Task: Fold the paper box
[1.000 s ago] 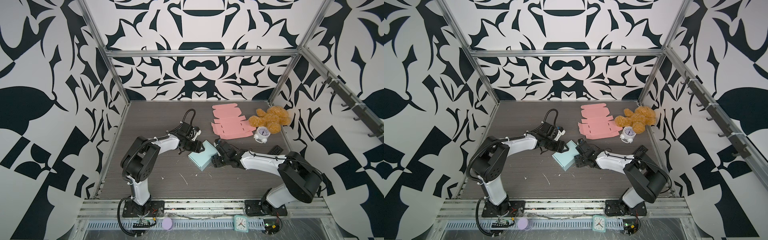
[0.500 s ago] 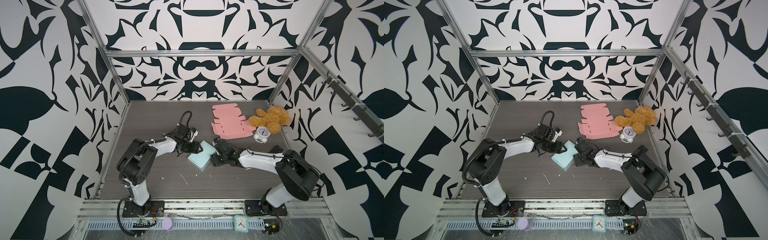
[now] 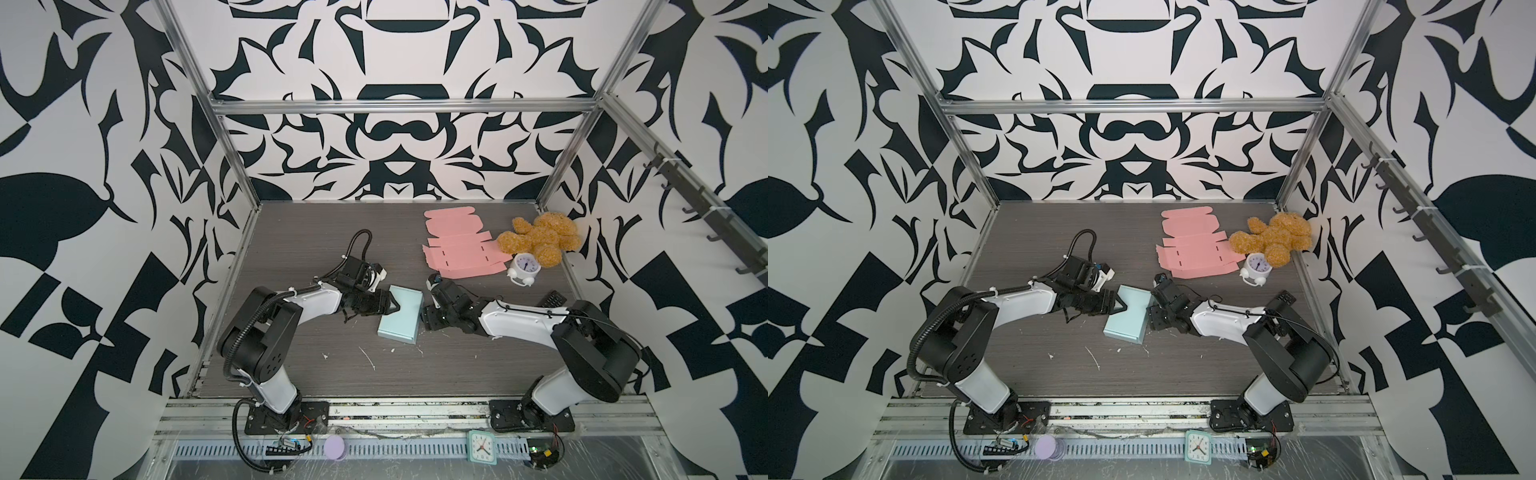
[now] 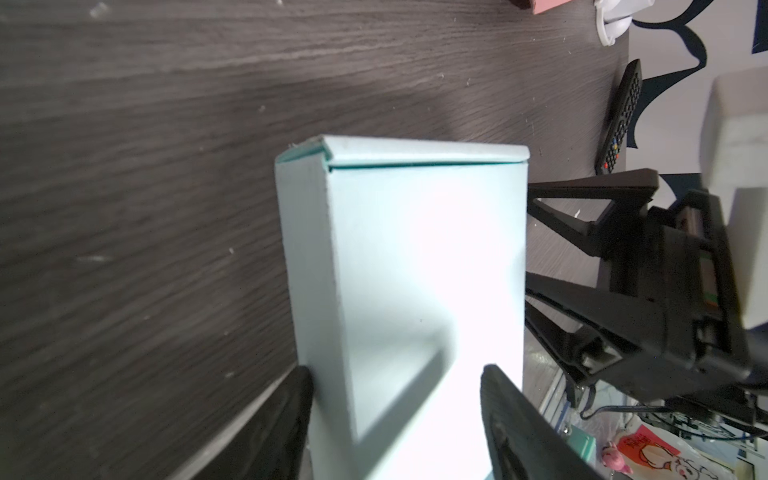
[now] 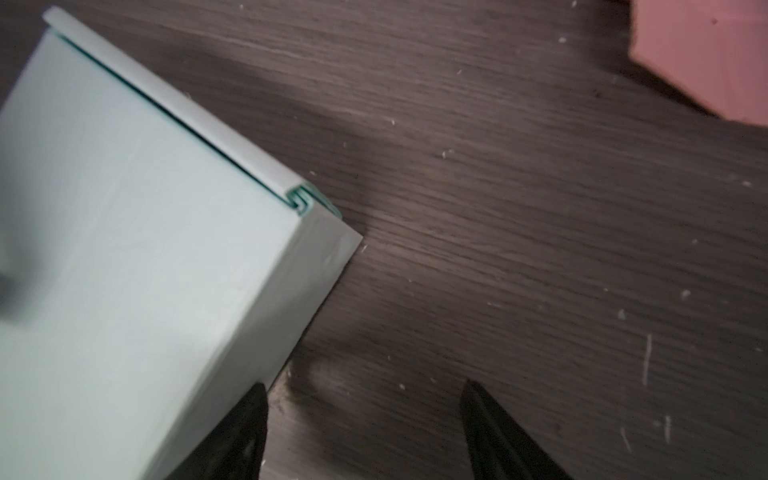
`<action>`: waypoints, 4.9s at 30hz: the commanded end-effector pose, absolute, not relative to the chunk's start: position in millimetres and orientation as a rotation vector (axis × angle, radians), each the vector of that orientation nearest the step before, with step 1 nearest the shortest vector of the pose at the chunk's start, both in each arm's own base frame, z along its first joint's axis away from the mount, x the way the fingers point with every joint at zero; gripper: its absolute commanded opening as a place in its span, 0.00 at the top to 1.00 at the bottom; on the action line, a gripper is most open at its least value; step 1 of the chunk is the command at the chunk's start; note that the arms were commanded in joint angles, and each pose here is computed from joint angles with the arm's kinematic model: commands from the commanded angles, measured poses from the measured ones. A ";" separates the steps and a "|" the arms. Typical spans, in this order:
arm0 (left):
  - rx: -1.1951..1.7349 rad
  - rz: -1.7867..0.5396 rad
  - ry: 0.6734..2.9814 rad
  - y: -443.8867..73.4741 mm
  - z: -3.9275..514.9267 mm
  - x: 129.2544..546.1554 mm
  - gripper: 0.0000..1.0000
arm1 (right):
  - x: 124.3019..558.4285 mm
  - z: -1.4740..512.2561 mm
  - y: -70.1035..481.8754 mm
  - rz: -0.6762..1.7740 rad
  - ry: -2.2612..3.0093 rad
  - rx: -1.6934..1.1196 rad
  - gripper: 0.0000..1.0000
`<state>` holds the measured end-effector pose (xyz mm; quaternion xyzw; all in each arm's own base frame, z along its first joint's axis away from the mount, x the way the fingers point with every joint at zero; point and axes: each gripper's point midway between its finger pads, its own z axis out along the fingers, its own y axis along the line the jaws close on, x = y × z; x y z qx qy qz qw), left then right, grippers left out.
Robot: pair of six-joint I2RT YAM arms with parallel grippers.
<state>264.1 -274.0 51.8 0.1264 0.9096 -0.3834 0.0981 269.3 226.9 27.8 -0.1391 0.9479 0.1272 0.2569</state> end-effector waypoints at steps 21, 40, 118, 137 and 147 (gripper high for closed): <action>0.289 -1.279 2.680 -250.2 61.7 208.0 0.24 | 212.1 36.2 216.0 0.449 2.612 -0.317 0.30; 0.292 -1.378 2.691 -262.8 54.6 187.5 0.24 | 202.4 26.9 243.5 0.488 2.619 -0.345 0.49; 0.292 -1.307 2.601 -260.5 81.8 255.3 0.23 | 270.7 49.2 213.2 0.501 2.530 -0.276 0.85; 0.267 -1.373 2.578 -281.4 66.0 296.9 0.24 | 308.5 42.8 236.1 0.589 2.513 -0.257 0.93; 0.250 -1.462 2.555 -294.0 63.7 304.7 0.24 | 313.1 35.4 241.4 0.614 2.515 -0.254 0.94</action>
